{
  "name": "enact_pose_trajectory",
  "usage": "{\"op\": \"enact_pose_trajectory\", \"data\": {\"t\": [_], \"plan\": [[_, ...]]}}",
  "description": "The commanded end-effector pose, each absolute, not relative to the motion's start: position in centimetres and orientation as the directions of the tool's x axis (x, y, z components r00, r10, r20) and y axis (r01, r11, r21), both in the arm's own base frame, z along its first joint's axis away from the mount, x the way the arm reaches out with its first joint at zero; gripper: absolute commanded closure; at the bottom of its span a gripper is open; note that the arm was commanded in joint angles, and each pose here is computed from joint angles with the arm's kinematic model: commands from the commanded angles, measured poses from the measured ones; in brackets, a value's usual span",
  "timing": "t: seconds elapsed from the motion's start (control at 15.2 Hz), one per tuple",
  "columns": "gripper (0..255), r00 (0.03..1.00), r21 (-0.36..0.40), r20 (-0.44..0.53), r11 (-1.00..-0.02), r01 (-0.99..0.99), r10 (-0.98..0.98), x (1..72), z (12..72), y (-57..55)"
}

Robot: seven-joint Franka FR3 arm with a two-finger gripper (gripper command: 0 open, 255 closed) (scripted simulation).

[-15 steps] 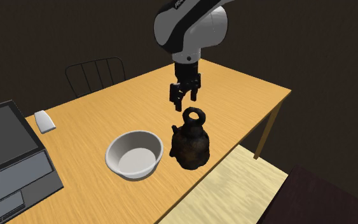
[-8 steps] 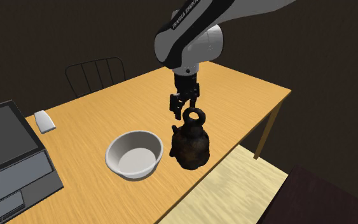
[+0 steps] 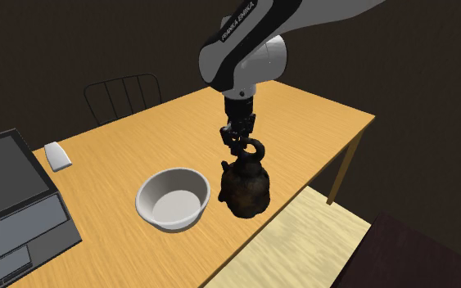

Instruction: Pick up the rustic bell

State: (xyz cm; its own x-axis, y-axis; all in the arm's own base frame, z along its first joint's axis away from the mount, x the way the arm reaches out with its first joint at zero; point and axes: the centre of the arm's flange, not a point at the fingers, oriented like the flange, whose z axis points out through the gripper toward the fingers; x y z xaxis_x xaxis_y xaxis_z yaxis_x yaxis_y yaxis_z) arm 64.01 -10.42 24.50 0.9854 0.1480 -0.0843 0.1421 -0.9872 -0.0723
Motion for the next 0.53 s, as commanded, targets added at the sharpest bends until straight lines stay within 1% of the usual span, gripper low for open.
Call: {"op": "enact_pose_trajectory", "data": {"t": [0.0, 0.2, 0.46], "plan": [[255, 0.985, -0.073, -0.085, -0.987, 0.142, 0.148, 64.0, 24.4, -10.4], [255, 0.985, -0.073, -0.085, -0.987, 0.142, 0.148, 64.0, 24.4, -10.3], [255, 0.985, -0.073, -0.085, -0.987, 0.142, 0.148, 64.0, 26.5, -10.3]]}}
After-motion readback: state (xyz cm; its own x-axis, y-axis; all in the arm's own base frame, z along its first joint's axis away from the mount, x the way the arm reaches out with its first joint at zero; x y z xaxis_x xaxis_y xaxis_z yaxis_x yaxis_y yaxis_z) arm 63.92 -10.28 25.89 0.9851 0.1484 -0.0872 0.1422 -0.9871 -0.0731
